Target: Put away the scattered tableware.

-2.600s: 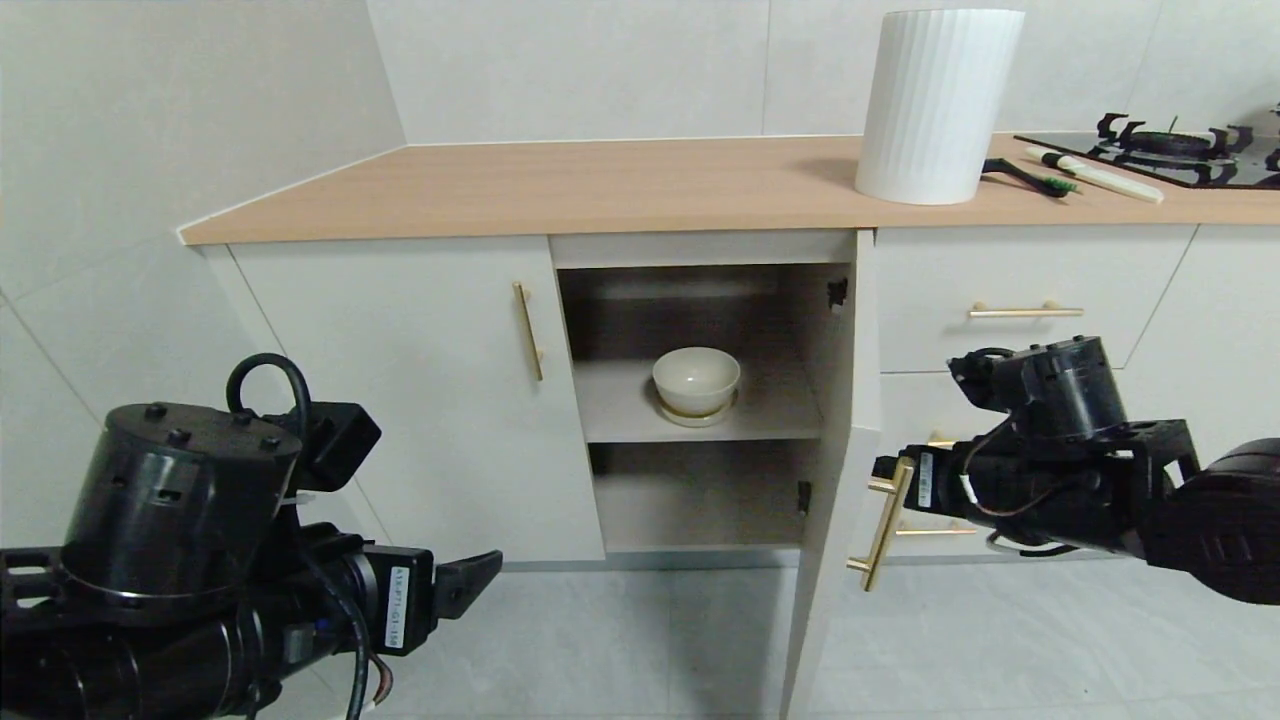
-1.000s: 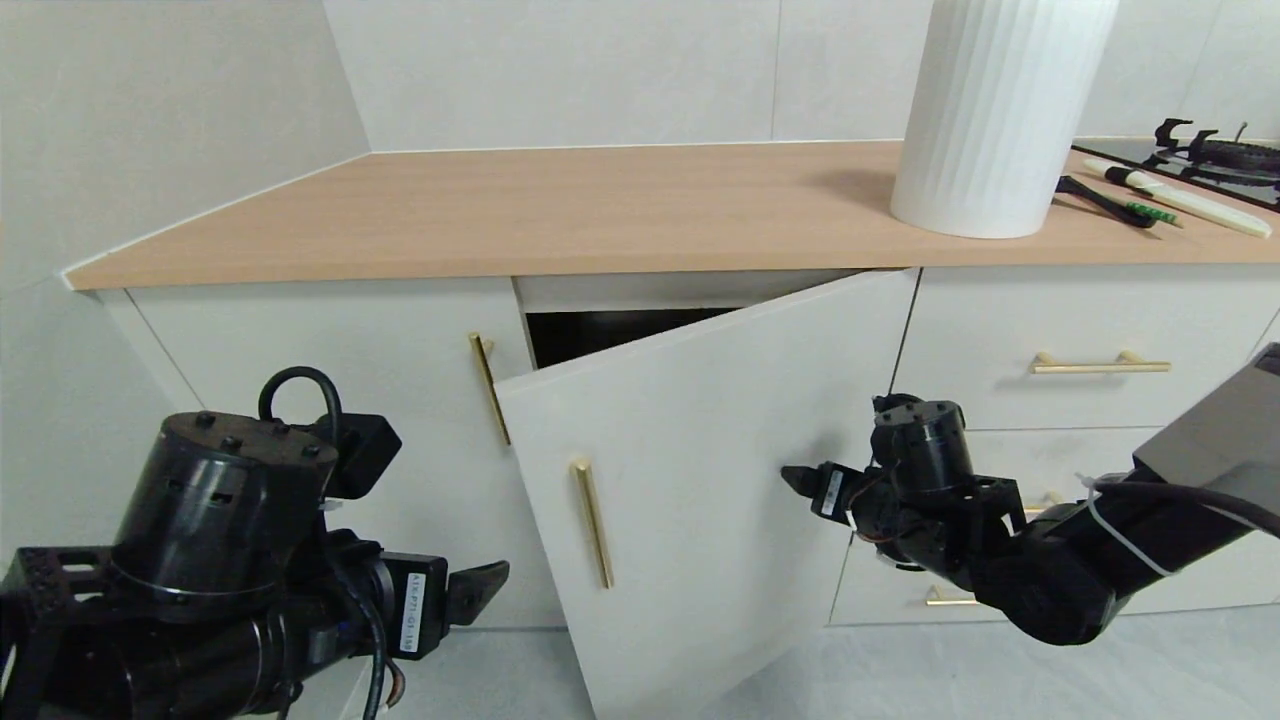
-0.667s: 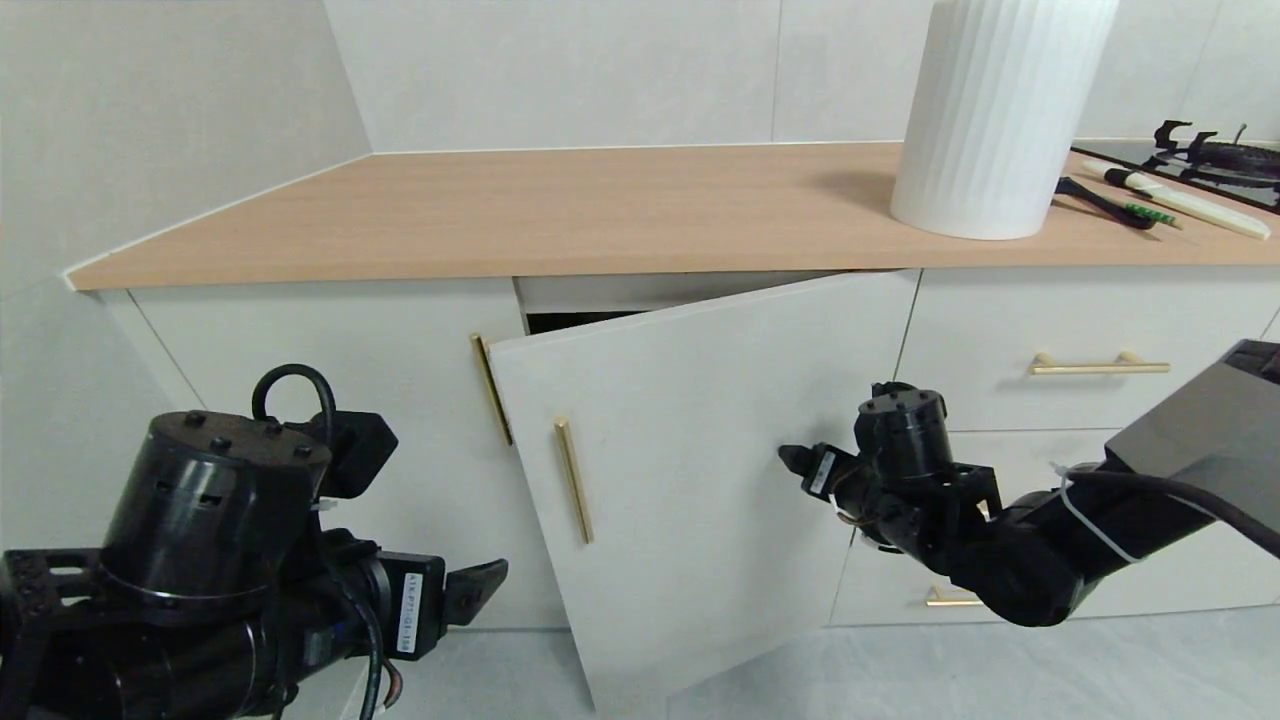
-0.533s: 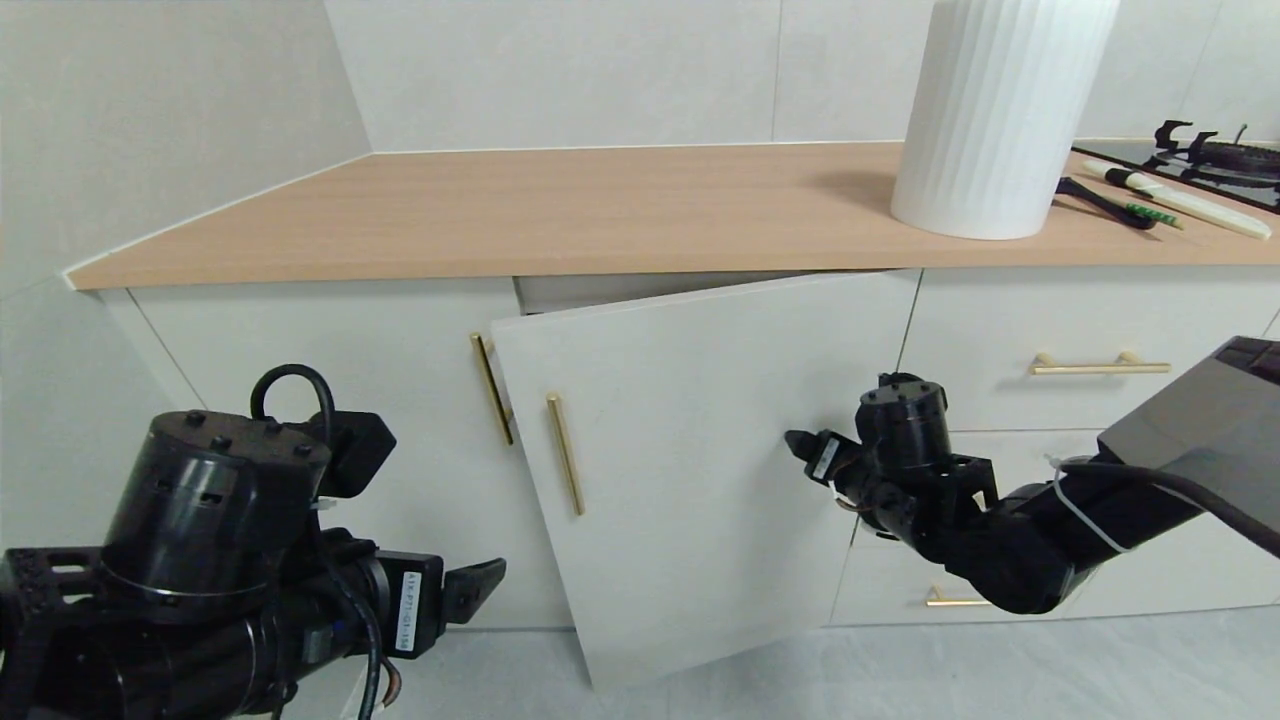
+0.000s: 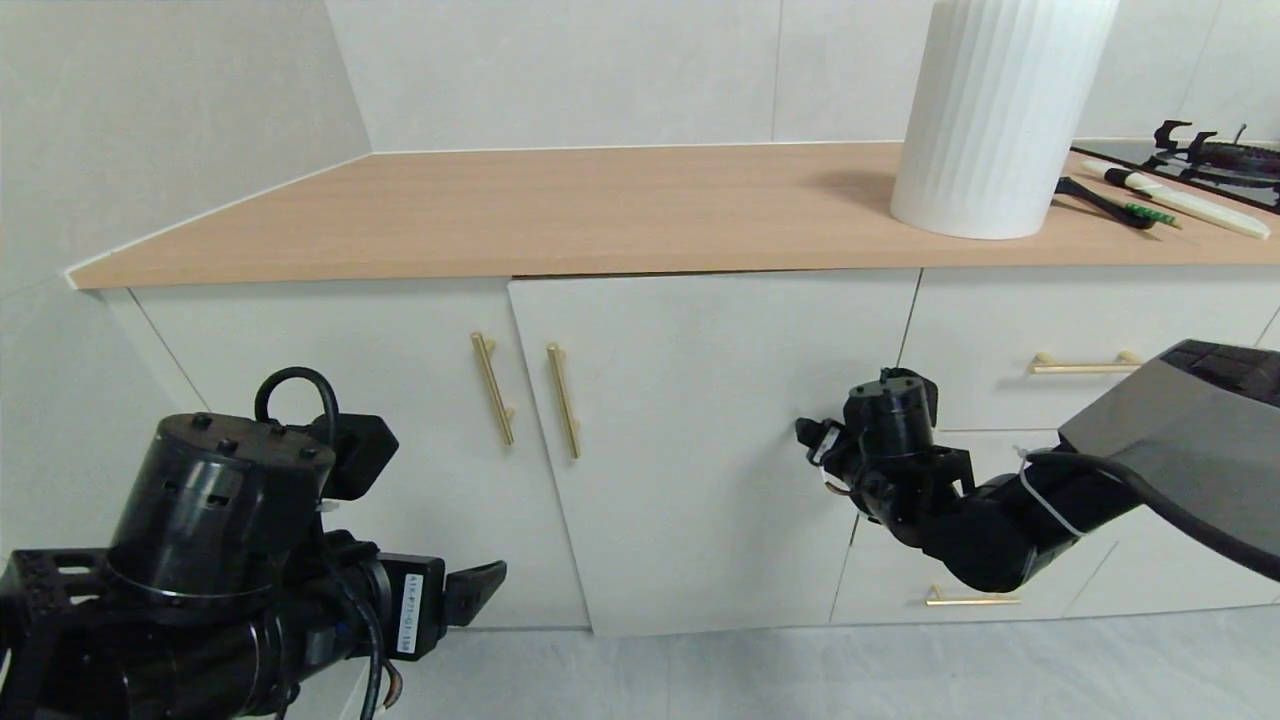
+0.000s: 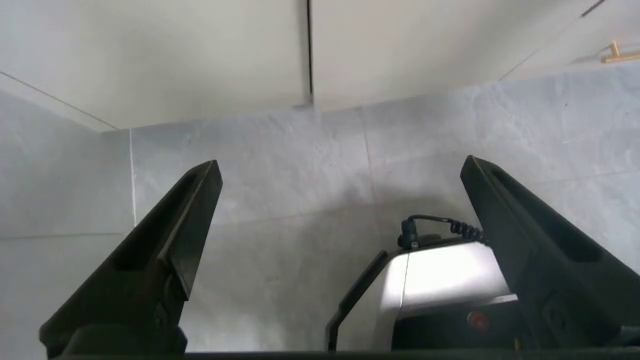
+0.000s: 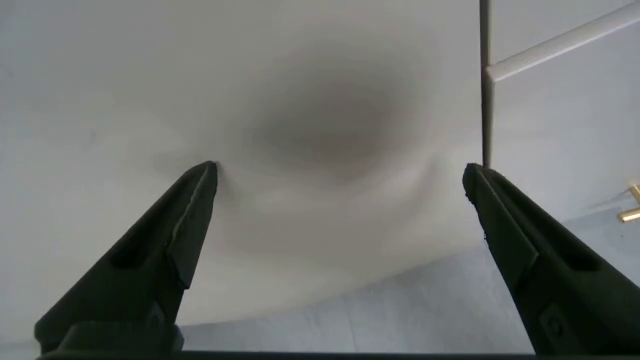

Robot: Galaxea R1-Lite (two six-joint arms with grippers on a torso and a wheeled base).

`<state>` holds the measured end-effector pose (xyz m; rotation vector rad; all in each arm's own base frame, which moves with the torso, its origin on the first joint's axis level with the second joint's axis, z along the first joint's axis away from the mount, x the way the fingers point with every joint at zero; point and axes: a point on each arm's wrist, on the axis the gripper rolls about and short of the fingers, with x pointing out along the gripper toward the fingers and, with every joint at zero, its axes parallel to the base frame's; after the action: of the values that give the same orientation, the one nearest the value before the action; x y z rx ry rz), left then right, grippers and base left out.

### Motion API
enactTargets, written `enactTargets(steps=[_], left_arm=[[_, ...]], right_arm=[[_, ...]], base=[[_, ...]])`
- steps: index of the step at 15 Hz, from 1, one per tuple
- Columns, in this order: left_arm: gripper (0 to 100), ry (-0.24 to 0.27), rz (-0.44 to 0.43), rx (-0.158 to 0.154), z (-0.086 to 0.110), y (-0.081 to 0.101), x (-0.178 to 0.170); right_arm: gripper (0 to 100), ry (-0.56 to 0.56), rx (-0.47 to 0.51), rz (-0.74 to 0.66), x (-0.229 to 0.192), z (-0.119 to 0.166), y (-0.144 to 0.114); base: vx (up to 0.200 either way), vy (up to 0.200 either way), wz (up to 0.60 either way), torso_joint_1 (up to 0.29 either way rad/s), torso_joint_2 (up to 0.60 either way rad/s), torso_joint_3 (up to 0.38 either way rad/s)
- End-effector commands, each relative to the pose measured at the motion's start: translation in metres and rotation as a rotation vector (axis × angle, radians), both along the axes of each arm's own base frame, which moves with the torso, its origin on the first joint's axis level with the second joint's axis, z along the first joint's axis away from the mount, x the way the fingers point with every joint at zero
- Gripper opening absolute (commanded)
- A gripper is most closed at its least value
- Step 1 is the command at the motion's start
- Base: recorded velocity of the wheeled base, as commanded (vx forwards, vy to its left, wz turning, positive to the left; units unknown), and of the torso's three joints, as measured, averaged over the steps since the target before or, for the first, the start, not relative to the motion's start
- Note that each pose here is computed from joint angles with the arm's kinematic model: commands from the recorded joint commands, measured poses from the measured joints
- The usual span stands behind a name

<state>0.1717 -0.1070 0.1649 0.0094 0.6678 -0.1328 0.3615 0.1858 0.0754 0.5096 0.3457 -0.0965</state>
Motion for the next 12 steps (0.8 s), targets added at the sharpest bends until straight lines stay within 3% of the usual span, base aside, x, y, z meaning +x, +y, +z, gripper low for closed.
enactTargets(steps=[1, 12], left_arm=[[100, 0.002, 0.001, 0.001, -0.0005, -0.0003, 0.0004], [100, 0.002, 0.001, 0.001, -0.0005, -0.0003, 0.0004]], right_arm=[[100, 0.008, -0.006, 0.001, 0.0007, -0.0034, 0.0005], [100, 0.009, -0.013, -0.029, 0.0041, -0.0038, -0.0085]], base=[[0.000, 0.000, 0.00, 0.000, 0.00, 0.000], [0.000, 0.000, 0.00, 0.000, 0.00, 0.000]])
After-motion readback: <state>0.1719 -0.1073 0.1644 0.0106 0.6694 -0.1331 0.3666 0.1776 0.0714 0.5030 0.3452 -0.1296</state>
